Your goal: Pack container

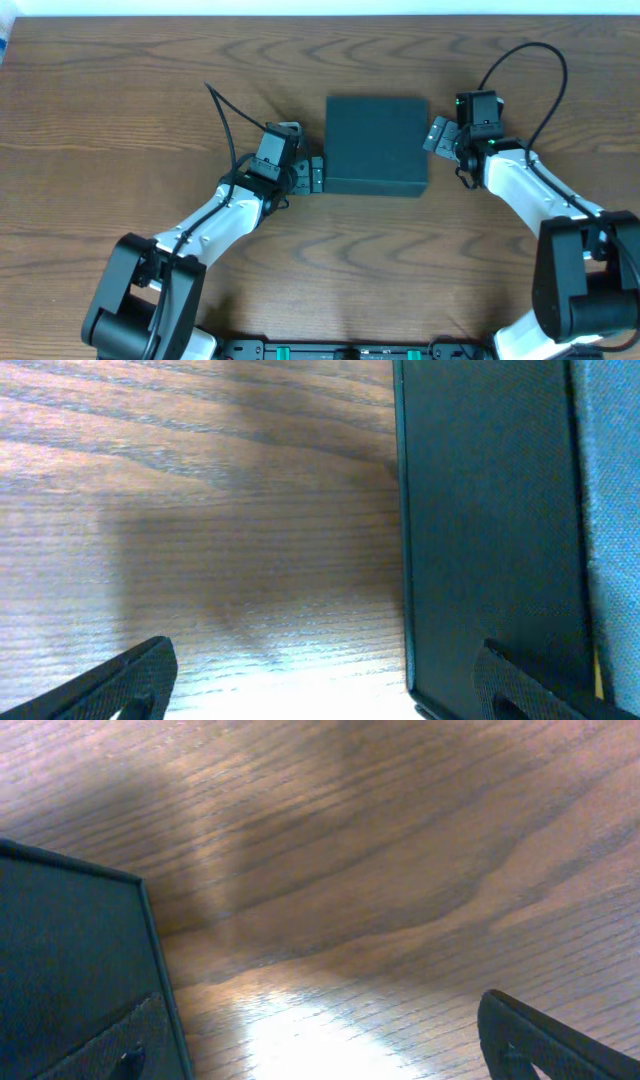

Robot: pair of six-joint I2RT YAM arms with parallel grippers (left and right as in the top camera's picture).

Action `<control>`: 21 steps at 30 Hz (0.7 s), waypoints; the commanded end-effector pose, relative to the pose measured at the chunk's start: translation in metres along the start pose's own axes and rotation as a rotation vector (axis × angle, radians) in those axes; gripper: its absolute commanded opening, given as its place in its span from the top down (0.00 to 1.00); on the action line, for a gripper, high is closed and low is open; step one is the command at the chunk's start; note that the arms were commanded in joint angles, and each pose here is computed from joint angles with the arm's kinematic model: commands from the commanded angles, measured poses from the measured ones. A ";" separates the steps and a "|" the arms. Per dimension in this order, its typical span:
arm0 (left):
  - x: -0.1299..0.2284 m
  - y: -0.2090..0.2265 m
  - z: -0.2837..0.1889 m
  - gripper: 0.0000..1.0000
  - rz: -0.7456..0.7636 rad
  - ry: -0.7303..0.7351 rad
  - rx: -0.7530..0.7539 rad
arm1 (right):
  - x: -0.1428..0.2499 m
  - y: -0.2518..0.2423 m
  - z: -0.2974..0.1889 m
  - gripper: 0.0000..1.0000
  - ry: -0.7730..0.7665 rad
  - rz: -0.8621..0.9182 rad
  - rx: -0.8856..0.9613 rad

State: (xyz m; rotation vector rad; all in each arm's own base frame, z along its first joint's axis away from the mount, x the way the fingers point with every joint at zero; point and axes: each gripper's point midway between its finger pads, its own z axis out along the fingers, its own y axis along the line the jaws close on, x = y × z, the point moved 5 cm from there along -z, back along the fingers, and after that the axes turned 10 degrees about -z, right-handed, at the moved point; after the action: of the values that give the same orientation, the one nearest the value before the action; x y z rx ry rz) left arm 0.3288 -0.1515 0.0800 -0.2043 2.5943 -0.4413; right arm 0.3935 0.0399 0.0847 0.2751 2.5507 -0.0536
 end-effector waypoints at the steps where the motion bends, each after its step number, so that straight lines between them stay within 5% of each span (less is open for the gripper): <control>1: -0.009 -0.016 -0.011 0.05 -0.008 -0.031 0.053 | 0.023 0.042 -0.002 0.01 0.072 -0.076 -0.145; 21: -0.015 -0.005 -0.022 0.04 0.021 -0.086 -0.038 | 0.030 0.062 -0.007 0.01 0.079 -0.084 -0.185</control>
State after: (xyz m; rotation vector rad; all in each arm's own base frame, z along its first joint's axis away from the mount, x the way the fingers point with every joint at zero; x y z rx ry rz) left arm 0.3254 -0.1349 0.0879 -0.2345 2.5774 -0.2912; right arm 0.3935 0.0639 0.0877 0.2547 2.5357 -0.0170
